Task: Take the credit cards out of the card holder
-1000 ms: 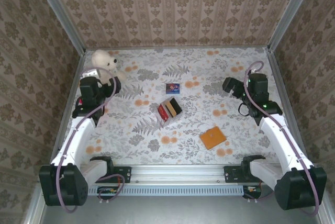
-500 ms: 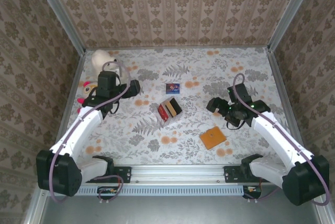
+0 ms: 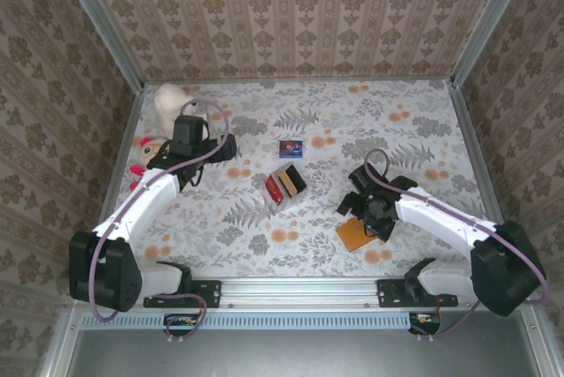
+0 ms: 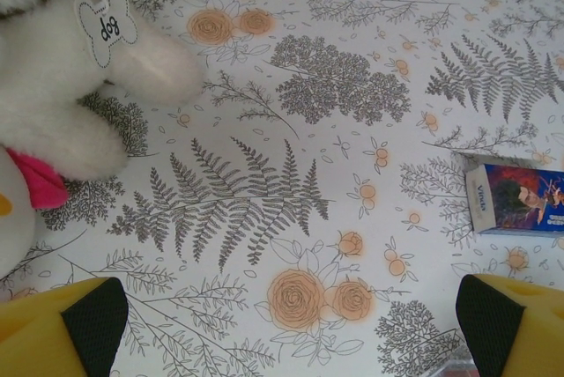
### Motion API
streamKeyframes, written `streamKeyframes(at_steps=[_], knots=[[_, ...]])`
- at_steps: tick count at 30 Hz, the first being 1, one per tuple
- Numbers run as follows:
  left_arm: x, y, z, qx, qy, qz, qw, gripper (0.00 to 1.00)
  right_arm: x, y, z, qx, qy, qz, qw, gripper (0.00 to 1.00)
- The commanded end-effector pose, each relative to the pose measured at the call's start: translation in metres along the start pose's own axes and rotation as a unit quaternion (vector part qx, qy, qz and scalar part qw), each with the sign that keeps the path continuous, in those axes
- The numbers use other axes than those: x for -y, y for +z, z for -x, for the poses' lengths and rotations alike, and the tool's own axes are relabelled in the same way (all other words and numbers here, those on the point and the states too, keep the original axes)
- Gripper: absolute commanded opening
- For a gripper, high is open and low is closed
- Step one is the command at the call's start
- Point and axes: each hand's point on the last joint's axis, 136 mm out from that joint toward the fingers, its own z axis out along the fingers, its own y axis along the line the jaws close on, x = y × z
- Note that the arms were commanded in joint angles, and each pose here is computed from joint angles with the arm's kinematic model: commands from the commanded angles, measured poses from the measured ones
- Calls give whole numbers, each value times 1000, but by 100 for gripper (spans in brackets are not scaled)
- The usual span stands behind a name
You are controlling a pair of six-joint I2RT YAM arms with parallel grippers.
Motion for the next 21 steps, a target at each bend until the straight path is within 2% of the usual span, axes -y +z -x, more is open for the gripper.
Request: streamKeyframes(at_steps=[1, 5, 10, 15, 21], knots=[[3, -5, 18, 21, 17, 1, 1000, 100, -5, 12, 0, 6, 23, -6, 1000, 100], [4, -8, 28, 35, 13, 1, 999, 100, -14, 25, 5, 9, 15, -9, 1000, 100], [6, -6, 29, 34, 11, -7, 999, 100, -44, 32, 29, 35, -51, -15, 998, 97], [3, -5, 28, 34, 2, -4, 999, 100, -71, 35, 69, 82, -131, -50, 987, 89], [3, -6, 26, 30, 0, -7, 1000, 100, -93, 35, 115, 105, -169, -58, 978, 89]])
